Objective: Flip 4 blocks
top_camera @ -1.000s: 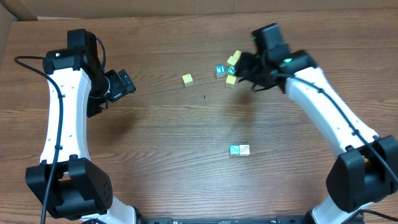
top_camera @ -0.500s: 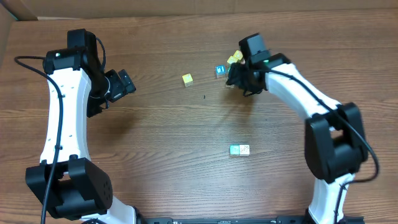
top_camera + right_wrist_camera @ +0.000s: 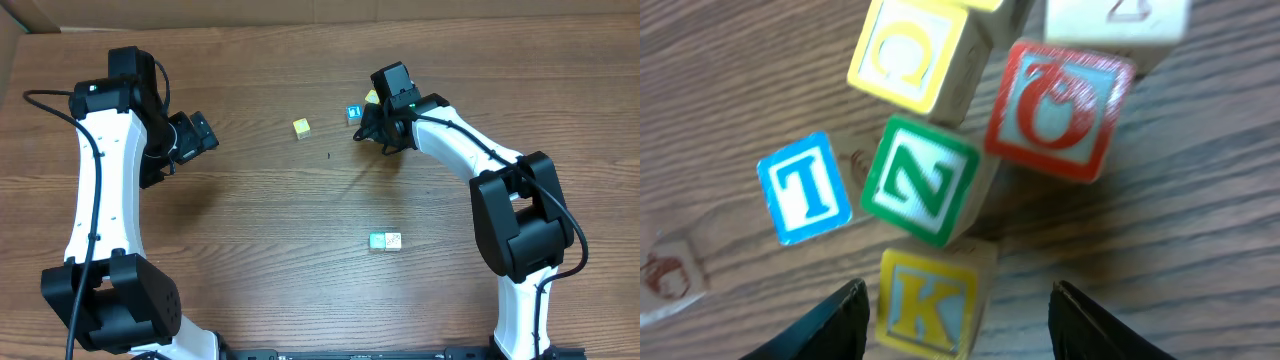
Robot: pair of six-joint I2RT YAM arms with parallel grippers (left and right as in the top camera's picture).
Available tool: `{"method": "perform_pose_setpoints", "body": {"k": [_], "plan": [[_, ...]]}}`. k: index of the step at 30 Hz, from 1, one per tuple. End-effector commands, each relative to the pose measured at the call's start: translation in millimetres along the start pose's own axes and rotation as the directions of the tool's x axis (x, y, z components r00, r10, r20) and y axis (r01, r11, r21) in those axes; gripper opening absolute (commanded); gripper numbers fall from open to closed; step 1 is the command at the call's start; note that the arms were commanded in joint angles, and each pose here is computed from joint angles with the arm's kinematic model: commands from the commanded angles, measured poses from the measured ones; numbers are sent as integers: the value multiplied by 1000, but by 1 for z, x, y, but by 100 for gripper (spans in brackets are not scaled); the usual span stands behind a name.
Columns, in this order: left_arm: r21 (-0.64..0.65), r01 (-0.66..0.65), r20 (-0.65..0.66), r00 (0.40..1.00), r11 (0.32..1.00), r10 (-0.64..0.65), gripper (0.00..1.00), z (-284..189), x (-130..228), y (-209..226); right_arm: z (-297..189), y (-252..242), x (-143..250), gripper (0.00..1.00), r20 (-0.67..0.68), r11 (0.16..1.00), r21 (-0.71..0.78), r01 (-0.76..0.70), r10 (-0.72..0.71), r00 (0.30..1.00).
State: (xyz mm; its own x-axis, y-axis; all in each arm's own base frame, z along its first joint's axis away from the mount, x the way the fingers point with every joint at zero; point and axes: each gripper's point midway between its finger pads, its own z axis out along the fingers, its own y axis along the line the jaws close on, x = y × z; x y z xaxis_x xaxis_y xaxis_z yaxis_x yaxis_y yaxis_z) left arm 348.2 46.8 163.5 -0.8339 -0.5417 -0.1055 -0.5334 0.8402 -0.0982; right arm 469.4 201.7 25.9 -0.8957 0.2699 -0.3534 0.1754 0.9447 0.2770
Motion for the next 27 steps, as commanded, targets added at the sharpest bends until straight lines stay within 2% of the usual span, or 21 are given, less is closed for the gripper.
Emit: {"method": "perform_pose_setpoints", "body": {"k": [1, 6, 13, 15, 16, 17, 27], "plan": [[-1, 11, 14, 1000, 1000, -11, 100, -3, -4, -1, 2, -5, -7, 59, 55, 998, 60, 13, -17, 998], [-1, 11, 14, 1000, 1000, -11, 100, -3, -4, -1, 5, 1, -6, 54, 71, 998, 63, 20, -25, 997], [-1, 11, 14, 1000, 1000, -11, 100, -3, -4, -1, 16, 12, 5, 53, 63, 997, 55, 45, -48, 997], [-1, 11, 14, 1000, 1000, -11, 100, -3, -4, -1, 16, 9, 6, 48, 64, 996, 74, 46, -51, 997], [0, 11, 15, 1000, 1000, -11, 100, -3, -4, -1, 16, 7, 7, 39, 64, 995, 83, 47, -52, 997], [-1, 11, 14, 1000, 1000, -11, 100, -3, -4, -1, 16, 6, 7, 38, 63, 995, 85, 47, -52, 997], [-1, 11, 14, 1000, 1000, -11, 100, -3, -4, -1, -10, 6, -7, 37, 86, 996, 85, 36, -43, 995]]}}
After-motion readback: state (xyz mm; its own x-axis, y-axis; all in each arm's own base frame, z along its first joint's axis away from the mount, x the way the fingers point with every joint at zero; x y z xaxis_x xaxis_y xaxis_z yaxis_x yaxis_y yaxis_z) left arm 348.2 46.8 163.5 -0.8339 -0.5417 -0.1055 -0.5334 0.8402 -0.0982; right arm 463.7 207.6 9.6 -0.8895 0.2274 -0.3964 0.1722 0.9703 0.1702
